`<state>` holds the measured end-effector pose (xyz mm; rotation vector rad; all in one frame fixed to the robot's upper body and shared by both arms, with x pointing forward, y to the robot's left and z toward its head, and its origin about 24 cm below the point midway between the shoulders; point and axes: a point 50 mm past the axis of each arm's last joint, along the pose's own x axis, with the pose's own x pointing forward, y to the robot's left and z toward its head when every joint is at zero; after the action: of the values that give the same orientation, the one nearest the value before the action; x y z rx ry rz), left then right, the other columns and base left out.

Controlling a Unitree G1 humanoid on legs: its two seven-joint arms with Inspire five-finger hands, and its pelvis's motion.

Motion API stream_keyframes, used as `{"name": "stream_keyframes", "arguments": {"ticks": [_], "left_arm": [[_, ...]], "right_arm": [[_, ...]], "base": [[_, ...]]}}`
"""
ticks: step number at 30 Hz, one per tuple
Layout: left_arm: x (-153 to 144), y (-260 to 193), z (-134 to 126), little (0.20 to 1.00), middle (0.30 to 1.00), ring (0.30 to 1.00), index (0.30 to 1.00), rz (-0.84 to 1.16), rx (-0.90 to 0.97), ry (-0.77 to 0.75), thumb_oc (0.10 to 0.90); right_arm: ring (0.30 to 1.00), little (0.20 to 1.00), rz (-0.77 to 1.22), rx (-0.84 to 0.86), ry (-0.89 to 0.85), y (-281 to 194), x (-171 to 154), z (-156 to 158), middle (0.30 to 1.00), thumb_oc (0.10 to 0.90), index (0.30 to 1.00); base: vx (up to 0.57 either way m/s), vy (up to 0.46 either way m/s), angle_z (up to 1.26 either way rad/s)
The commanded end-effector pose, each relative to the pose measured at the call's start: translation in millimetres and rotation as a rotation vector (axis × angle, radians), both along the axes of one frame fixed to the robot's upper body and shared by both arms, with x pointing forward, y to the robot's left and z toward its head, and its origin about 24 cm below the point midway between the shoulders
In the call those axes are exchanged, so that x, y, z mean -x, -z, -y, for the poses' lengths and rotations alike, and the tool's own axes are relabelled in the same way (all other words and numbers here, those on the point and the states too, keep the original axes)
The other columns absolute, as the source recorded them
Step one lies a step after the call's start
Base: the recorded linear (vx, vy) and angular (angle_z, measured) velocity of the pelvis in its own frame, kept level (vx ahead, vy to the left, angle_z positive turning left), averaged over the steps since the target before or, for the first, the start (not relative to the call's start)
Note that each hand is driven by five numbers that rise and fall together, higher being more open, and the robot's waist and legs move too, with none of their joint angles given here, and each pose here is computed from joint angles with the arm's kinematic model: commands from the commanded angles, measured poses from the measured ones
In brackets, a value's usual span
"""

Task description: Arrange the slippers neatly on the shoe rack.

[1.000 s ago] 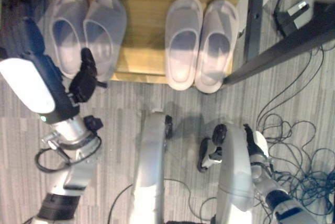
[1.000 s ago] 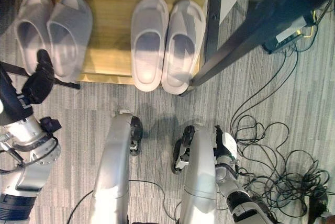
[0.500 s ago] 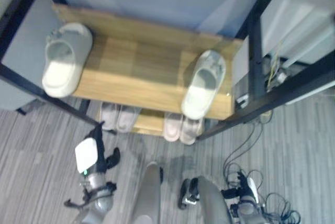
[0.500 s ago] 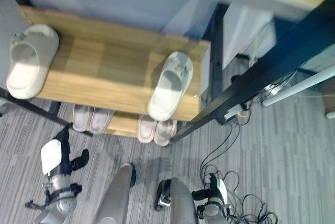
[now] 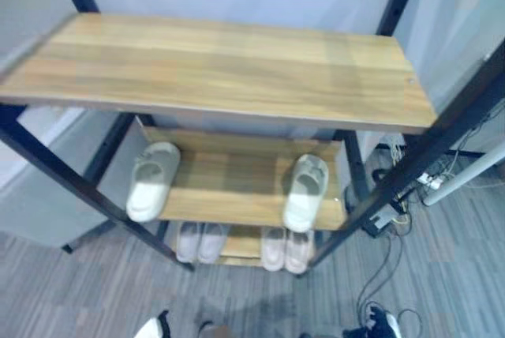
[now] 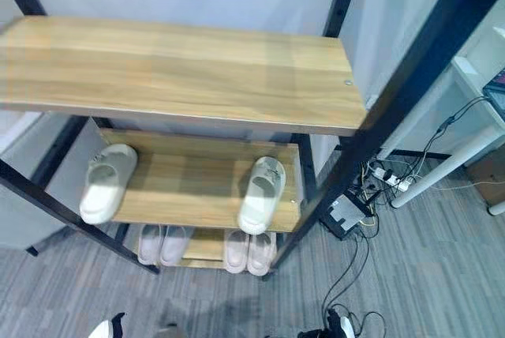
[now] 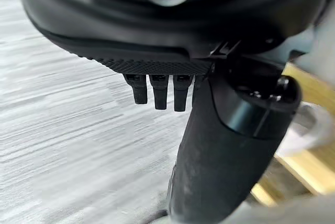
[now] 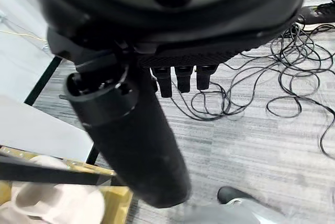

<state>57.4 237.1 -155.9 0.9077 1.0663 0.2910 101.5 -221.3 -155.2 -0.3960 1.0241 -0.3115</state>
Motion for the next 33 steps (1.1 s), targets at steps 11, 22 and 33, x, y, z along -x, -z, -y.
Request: {"name": "stream_keyframes", "arguments": {"ticks": [11,22,33], "left_arm": [[-76,-36,-36,0.9,0.9,0.9,0.9,0.243,-0.094,0.129,0.8],[-64,-31,-28,0.9,0.9,0.9,0.9,0.25,-0.018,0.077,0.8],[-75,-27,-7,0.9,0.9,0.9,0.9,0.234,0.046,0.186,0.8]], "right_arm": [[0.9,0.9,0.253,0.018,0.015,-28,-32,17,0.9,0.8,0.9],[0.9,0.9,0.586,-0.159,-0.318,-81,-63,-26,0.9,0.8,0.9],[0.9,0.9,0.721,-0.333,-0.666,-125,-91,-60,0.9,0.8,0.9]], "base": [[-0.16,0.243,-0.2],[-0.03,-0.006,-0.13],[0.01,-0.067,0.1]]}}
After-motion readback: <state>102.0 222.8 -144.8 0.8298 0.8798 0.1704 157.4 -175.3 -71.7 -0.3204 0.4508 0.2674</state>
